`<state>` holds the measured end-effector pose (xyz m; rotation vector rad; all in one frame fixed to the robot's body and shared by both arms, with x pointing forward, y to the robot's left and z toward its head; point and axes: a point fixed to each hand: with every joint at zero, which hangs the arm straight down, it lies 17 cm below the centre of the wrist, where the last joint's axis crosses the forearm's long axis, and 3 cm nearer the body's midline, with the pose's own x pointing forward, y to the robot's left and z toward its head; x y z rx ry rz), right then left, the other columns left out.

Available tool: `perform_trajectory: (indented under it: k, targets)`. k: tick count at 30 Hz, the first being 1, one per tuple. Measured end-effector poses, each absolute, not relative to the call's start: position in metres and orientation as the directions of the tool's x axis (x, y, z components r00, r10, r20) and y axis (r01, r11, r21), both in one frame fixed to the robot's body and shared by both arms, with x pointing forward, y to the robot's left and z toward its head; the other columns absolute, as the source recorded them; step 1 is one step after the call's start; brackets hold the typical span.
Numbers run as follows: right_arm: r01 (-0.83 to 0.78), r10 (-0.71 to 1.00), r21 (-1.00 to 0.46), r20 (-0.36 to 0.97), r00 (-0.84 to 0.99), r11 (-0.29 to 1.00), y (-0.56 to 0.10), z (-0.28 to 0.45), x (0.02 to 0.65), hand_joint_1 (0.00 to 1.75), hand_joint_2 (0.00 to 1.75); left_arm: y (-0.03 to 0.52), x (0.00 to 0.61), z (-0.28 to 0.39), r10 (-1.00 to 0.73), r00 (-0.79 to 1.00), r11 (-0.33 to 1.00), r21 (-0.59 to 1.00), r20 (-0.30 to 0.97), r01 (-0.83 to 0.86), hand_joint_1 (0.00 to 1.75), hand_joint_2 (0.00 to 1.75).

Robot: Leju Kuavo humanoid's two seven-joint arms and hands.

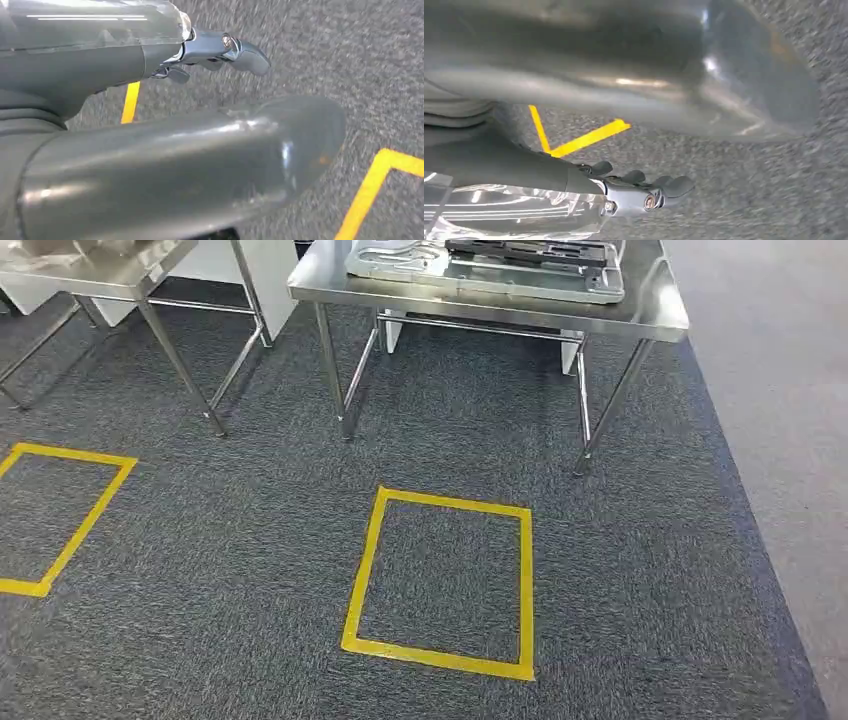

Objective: Take the parts from the cabinet and place them on the table.

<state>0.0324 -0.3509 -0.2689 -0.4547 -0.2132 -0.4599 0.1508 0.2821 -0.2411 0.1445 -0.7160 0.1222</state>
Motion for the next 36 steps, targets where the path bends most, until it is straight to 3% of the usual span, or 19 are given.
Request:
perform_trajectory:
  k: [36]
  targets:
    - [0.341,-0.273,-0.300,0.247,0.930,0.891,-0.319,-0.277,0.040,0.00,0.00,0.301,0.121,-0.257,0.055,0.837,0.973,0.160,0.544,-0.168,0.00,0.00]
